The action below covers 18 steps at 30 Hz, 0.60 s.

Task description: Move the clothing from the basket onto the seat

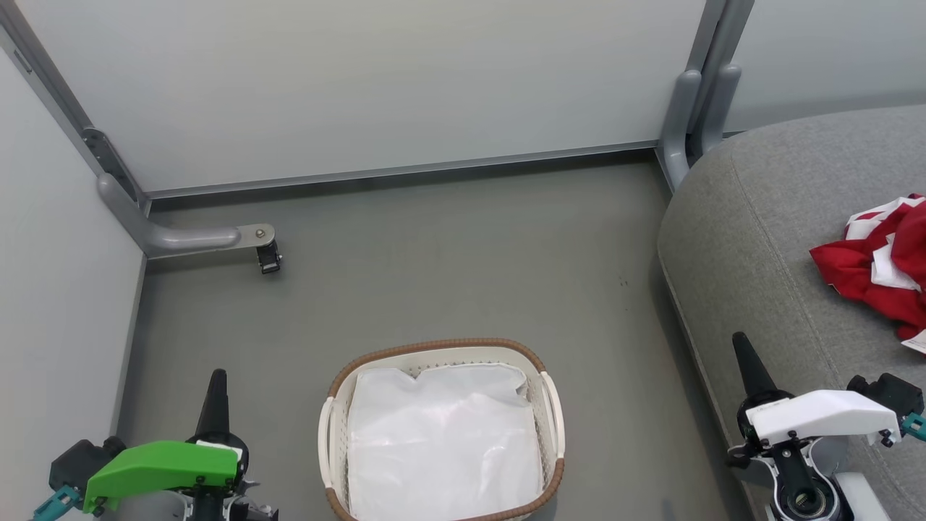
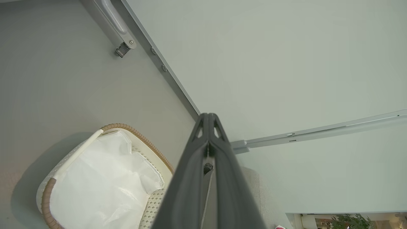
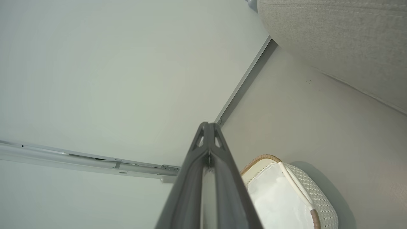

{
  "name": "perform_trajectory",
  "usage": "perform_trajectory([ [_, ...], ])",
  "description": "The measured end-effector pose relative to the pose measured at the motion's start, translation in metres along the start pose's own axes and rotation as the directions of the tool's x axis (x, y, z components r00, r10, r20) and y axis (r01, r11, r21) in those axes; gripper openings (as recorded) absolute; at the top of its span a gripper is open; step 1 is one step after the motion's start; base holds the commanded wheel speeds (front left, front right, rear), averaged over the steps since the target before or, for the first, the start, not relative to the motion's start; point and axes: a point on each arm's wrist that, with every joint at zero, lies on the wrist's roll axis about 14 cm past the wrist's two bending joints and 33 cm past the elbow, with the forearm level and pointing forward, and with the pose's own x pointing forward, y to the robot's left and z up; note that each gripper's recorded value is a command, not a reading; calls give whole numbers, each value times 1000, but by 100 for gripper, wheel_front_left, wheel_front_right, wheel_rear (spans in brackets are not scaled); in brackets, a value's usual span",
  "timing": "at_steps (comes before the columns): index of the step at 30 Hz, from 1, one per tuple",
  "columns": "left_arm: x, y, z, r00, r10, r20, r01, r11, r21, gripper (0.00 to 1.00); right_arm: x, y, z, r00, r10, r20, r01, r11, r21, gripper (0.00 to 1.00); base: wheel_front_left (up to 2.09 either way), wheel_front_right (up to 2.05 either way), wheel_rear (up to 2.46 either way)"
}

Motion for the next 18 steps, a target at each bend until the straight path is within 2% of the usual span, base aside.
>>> perform_trajectory([
  [18, 0, -11, 12, 999, -45, 19, 48, 987, -156, 0, 0, 8, 7, 1000, 28, 9, -29, 986, 165, 0, 0, 0, 0],
])
